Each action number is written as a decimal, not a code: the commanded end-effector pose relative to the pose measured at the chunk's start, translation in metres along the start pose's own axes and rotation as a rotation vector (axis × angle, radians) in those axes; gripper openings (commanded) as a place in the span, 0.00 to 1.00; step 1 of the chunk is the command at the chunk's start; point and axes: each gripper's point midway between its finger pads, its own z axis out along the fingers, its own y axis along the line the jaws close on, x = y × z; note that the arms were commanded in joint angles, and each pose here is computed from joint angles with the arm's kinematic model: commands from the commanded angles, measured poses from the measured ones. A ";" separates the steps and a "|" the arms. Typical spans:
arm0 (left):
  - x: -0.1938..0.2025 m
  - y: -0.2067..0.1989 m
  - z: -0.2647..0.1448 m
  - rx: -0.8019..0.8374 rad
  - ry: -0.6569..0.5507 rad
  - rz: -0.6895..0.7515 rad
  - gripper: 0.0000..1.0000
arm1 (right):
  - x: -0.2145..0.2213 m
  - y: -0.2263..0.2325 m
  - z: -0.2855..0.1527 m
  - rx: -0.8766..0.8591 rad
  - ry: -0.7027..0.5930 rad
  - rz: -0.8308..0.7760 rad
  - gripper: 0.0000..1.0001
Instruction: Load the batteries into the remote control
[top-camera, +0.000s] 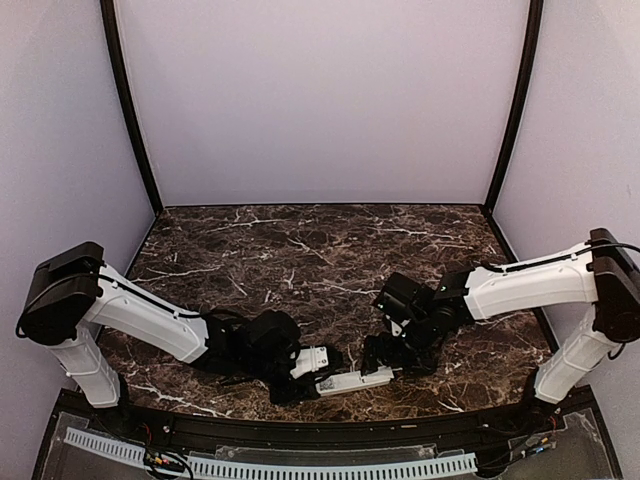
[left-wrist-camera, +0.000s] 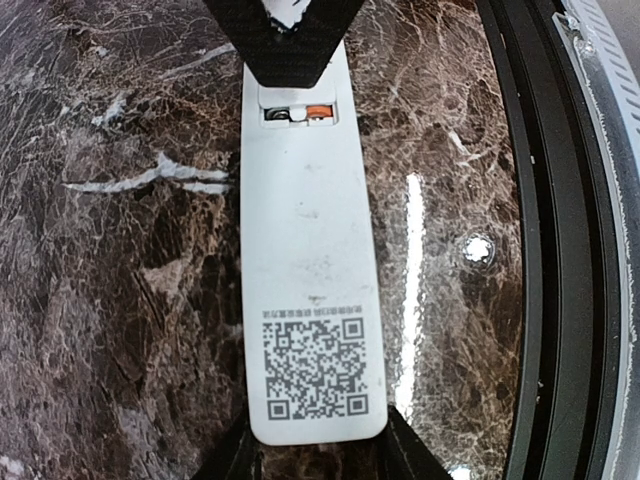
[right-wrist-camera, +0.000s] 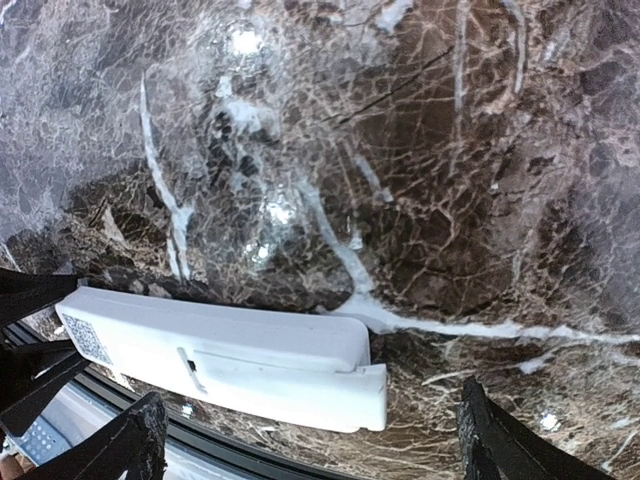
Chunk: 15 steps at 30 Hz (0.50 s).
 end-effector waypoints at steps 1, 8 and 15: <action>0.015 -0.006 0.003 0.029 0.034 -0.013 0.38 | -0.008 0.005 0.006 0.027 -0.018 -0.027 0.97; 0.014 -0.005 0.003 0.027 0.035 -0.019 0.38 | -0.012 0.019 0.010 0.013 -0.014 -0.095 0.97; 0.015 -0.005 0.003 0.027 0.035 -0.018 0.37 | -0.003 0.029 0.017 0.027 0.007 -0.105 0.97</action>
